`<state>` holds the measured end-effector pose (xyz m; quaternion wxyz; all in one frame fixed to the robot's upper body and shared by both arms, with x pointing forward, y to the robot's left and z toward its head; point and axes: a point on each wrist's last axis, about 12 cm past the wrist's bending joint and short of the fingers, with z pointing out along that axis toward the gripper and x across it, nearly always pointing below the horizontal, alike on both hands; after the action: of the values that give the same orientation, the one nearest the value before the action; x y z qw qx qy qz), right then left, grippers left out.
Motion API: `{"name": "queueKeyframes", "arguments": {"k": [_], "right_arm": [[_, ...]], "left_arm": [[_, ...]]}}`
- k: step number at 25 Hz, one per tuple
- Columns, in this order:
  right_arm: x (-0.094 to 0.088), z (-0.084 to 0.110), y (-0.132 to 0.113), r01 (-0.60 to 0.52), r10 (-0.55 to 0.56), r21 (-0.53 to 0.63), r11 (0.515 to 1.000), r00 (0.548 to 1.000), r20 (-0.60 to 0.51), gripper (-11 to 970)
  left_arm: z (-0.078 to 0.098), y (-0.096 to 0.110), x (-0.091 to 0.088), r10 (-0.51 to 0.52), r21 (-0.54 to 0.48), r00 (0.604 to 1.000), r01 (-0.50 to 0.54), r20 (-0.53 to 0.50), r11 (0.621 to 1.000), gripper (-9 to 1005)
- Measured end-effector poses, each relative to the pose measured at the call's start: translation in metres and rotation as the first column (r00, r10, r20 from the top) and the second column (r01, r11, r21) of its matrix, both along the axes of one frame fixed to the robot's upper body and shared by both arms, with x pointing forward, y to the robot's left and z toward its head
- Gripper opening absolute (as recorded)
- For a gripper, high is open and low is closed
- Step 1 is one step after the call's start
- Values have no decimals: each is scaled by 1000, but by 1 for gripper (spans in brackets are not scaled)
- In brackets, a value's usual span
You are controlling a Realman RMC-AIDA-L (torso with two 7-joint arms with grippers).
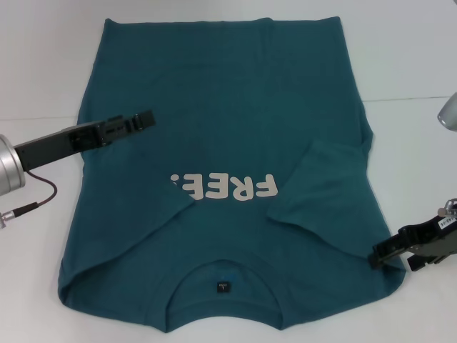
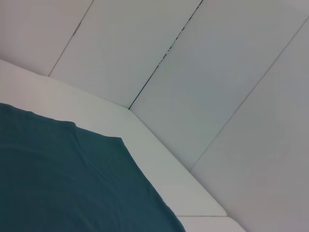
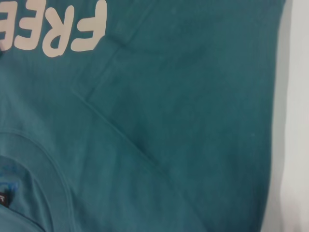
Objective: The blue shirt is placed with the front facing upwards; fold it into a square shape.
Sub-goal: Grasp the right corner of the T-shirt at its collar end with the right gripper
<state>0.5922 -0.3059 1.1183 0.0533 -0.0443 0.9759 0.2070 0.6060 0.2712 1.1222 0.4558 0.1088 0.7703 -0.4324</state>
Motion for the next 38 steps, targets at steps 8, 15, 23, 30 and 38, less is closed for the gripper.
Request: {"name": "queueKeyframes", "arguments": {"k": [8, 15, 23, 30, 38], "right_arm": [[1, -1, 2, 2, -2, -14, 1000, 1000, 0, 815], [2, -3, 2, 11, -11, -16, 1000, 1000, 4, 656], [1, -6, 3, 13, -13, -26, 1000, 1000, -13, 486], [0, -7, 2, -1, 0, -49, 999, 1000, -15, 279], [1, -5, 1, -8, 8, -48, 999, 1000, -6, 64]], "left_arm": [[1, 0, 1, 5, -12, 1000, -5, 6, 1000, 936], [2, 0, 1, 6, -14, 1000, -6, 7, 1000, 937], [3, 0, 1, 13, -28, 1000, -12, 11, 1000, 937], [2, 2, 0, 21, -38, 1000, -20, 11, 999, 937], [1, 4, -2, 26, -42, 1000, -26, 6, 999, 936]]}}
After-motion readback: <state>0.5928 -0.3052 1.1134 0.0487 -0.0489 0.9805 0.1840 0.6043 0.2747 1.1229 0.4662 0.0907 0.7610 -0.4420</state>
